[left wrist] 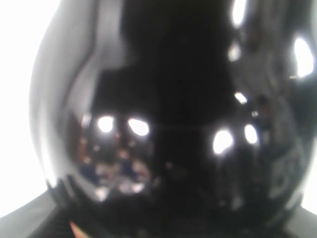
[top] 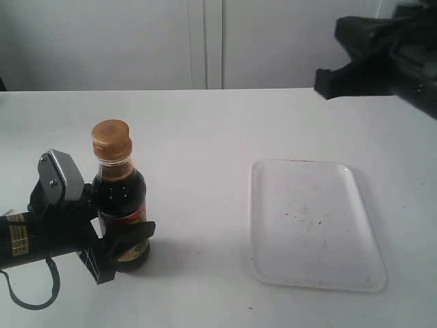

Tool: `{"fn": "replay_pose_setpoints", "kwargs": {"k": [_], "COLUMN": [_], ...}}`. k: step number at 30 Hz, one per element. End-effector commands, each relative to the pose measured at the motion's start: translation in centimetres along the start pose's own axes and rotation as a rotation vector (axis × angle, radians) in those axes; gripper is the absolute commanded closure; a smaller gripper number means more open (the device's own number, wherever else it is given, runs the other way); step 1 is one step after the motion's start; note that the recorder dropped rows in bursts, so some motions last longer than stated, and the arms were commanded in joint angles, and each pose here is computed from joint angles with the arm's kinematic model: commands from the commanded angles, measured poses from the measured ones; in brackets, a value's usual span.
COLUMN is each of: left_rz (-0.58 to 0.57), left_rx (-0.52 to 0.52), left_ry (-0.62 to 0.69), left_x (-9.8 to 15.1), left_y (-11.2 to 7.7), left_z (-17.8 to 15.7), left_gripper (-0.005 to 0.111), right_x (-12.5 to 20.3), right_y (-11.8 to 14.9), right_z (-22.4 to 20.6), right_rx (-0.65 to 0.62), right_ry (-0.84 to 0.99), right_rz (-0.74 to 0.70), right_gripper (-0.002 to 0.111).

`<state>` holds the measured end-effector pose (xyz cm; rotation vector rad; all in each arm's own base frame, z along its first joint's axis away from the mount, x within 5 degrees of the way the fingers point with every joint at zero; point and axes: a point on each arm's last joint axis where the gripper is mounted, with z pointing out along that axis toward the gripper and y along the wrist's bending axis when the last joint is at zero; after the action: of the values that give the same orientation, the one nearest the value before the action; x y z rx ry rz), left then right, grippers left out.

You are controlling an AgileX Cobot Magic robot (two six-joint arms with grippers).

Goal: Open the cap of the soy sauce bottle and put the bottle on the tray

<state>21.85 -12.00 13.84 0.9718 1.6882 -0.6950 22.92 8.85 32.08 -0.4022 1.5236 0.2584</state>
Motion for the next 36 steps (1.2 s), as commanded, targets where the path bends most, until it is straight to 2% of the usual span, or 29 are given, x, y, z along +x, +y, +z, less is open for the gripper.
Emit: {"fn": "replay_pose_setpoints", "kwargs": {"k": [1,9,15,19,25,36], "left_rz": [0.007,0.007,0.009,0.009,0.012,0.015], "left_rx": [0.026,0.026,0.030,0.030,0.034,0.040], "left_ry": [0.011,0.011,0.012,0.012,0.013,0.015], "left_x": [0.1,0.1,0.2,0.2,0.2,0.2], "left_y": [-0.3,-0.3,-0.4,-0.4,-0.4,-0.5], "left_z": [0.1,0.1,0.1,0.1,0.1,0.1], "left_gripper": [0.107,0.107,0.107,0.107,0.107,0.107], "right_x": [0.8,3.0,5.3,6.9,7.8,9.2], "right_y": [1.9,5.9,7.9,8.8,9.4,12.9], "right_z": [2.2,5.6,7.9,8.9,9.7,11.7], "right_rx": [-0.087,-0.226,-0.285,-0.309,-0.314,-0.399], "right_ry": [0.028,0.074,0.083,0.078,0.008,0.017], "right_rz": [-0.045,-0.147,-0.285,-0.328,-0.307,-0.360], "right_gripper": [0.108,0.108,0.108,0.108,0.108,0.108]}}
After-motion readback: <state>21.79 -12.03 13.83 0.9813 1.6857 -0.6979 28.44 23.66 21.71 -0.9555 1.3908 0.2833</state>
